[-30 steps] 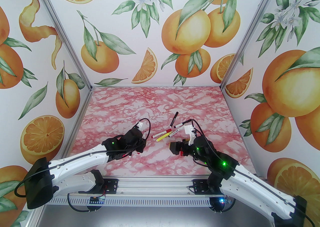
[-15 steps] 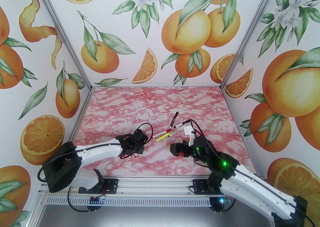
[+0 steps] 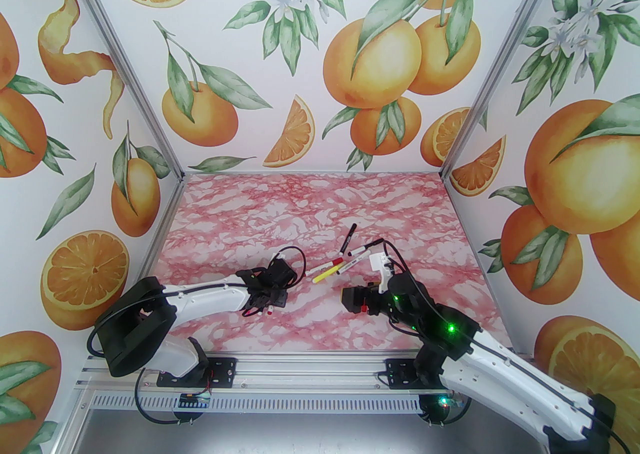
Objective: Open the pen caps
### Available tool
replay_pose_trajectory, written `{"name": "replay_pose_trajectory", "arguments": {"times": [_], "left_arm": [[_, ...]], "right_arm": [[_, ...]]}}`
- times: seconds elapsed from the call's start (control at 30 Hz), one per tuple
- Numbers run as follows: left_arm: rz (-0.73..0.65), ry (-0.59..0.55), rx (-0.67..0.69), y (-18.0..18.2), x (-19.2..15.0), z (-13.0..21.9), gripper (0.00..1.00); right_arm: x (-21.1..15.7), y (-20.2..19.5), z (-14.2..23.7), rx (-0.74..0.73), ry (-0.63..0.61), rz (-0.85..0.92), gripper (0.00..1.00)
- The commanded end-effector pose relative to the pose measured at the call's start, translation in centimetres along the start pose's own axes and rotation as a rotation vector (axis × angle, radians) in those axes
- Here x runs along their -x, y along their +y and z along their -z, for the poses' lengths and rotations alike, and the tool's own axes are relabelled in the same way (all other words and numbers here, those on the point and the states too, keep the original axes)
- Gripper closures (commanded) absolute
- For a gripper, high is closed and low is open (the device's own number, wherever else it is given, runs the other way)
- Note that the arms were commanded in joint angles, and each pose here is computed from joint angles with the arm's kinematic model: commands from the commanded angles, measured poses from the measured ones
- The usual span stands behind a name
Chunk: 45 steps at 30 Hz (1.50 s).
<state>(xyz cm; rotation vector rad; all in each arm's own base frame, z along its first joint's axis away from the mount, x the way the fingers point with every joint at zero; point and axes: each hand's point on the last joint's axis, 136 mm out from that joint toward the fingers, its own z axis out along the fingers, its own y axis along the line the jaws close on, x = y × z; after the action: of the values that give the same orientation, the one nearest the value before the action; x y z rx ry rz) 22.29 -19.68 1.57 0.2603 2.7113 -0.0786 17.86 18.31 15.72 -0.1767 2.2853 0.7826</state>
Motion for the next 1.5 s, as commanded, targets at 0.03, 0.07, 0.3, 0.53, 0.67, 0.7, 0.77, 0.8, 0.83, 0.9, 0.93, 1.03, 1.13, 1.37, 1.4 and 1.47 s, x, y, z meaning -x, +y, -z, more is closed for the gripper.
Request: {"name": "replay_pose_trajectory", "arguments": {"times": [0.03,0.07,0.3,0.53,0.67,0.7,0.77,0.8,0.83,0.9,0.93,1.03,1.13,1.37,1.4,1.47], "left_arm": [[0.017,-0.026,-0.001,-0.2,1.0,0.1,0.79],[0.02,-0.027,0.0,-0.1,1.0,0.1,0.78],[0.017,-0.03,0.001,-0.1,1.1,0.4,0.71],[0.032,-0.064,-0.028,-0.4,2.3,2.2,0.71],[0.022,-0.11,-0.06,-1.1,4.2,4.5,0.69],[0.014,-0.122,-0.077,-1.4,4.6,5.1,0.69],[-0.012,-0.153,-0.114,-2.2,5.8,6.3,0.68],[-0.039,-0.163,-0.137,-2.8,6.3,6.8,0.67],[-0.058,-0.168,-0.157,-3.3,6.8,7.2,0.67],[-0.114,-0.175,-0.23,-4.9,7.8,7.7,0.66],[-0.146,-0.179,-0.261,-5.6,8.2,7.8,0.65],[-0.274,-0.166,-0.389,-8.7,8.7,8.2,0.63],[-0.379,-0.144,-0.445,-10.5,8.8,7.6,0.62],[-0.536,-0.101,-0.442,-12.5,10.1,5.4,0.61],[-0.548,-0.084,-0.437,-12.6,10.3,4.7,0.61],[-0.568,-0.064,-0.432,-13.0,10.6,3.6,0.61]], "right_arm": [[1.1,0.4,0.4,-0.003,-0.033,-0.006,0.01],[1.1,0.4,0.4,-0.006,-0.033,-0.007,0.0],[0.7,-0.1,0.2,-0.018,-0.028,-0.012,0.01],[0.8,0.0,0.4,-0.011,-0.035,-0.01,0.01],[0.9,0.0,0.2,-0.019,-0.033,0.006,0.0],[0.9,0.0,0.1,-0.018,-0.032,0.006,0.0],[0.9,0.1,0.0,-0.012,-0.031,0.008,0.0],[1.0,0.2,-0.1,-0.01,-0.036,0.008,0.0],[1.0,0.2,-0.1,-0.009,-0.04,0.008,0.0],[1.4,0.3,0.0,-0.009,-0.052,0.007,0.0],[1.4,0.4,0.0,-0.007,-0.053,0.008,0.0],[1.7,0.6,0.0,-0.008,-0.053,0.011,0.0],[1.9,0.7,0.0,-0.014,-0.051,0.009,0.0],[2.3,1.1,0.2,0.01,-0.07,-0.027,0.0],[2.4,1.1,0.2,0.011,-0.072,-0.031,0.0],[2.4,1.0,0.4,0.004,-0.072,-0.032,0.0]]}}
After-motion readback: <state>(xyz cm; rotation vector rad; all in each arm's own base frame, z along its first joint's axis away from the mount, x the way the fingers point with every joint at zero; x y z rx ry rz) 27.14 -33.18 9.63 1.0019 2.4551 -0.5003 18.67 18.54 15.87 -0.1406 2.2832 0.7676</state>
